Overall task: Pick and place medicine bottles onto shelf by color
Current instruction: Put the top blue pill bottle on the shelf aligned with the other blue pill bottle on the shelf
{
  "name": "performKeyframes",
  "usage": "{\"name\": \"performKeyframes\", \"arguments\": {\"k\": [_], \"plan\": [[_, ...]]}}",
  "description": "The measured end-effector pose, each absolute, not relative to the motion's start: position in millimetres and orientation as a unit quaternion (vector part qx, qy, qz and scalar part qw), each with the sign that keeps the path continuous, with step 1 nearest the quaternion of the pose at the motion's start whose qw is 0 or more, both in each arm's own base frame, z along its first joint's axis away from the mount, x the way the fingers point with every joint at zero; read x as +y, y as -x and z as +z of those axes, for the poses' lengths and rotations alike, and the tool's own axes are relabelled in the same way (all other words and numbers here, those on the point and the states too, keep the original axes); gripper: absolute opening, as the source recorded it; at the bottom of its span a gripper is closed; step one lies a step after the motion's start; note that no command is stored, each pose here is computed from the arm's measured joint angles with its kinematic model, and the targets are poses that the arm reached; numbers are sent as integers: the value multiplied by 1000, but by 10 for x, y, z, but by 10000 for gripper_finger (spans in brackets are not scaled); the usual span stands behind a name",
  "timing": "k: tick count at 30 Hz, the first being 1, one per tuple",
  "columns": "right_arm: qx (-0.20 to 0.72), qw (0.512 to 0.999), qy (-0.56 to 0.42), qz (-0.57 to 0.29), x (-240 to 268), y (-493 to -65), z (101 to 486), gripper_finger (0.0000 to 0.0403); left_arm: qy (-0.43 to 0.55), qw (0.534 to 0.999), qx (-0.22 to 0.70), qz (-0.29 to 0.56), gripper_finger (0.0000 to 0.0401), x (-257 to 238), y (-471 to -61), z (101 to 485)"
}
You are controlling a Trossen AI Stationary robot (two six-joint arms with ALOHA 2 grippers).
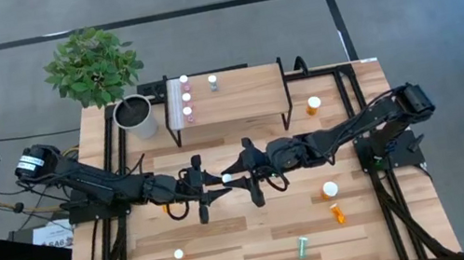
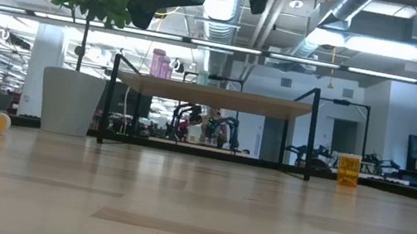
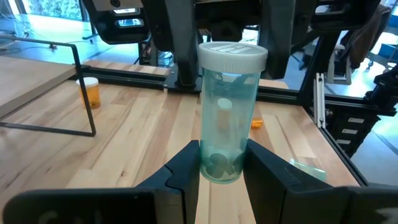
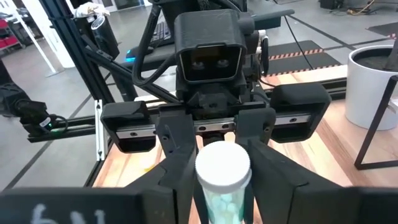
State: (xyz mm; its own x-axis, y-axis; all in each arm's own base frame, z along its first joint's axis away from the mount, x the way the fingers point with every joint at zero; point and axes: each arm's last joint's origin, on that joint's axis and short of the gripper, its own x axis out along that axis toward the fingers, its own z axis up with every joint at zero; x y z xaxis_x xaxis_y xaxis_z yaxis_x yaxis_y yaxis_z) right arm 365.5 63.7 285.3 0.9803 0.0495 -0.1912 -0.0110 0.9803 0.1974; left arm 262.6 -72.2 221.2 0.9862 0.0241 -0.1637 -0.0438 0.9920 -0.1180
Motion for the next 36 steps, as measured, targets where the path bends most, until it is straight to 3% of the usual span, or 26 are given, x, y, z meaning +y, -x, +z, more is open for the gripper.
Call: {"name": "performKeyframes", "arguments": {"k": [11, 23, 29, 36], "plan": [[98, 990, -98, 14, 629, -3657, 2852, 150, 61, 994, 88, 19, 99, -711, -2593, 2236], [96, 991, -89, -10, 449, -3683, 2852, 151, 39, 989, 124, 76, 214, -671, -2418, 2301], [91, 993, -66, -44, 171, -3718, 2898, 149, 19, 983, 141, 119, 245, -644, -2303, 2335], [96, 988, -33, -120, -432, -3728, 3080, 154, 8, 979, 146, 144, 240, -602, -2134, 2382]]}}
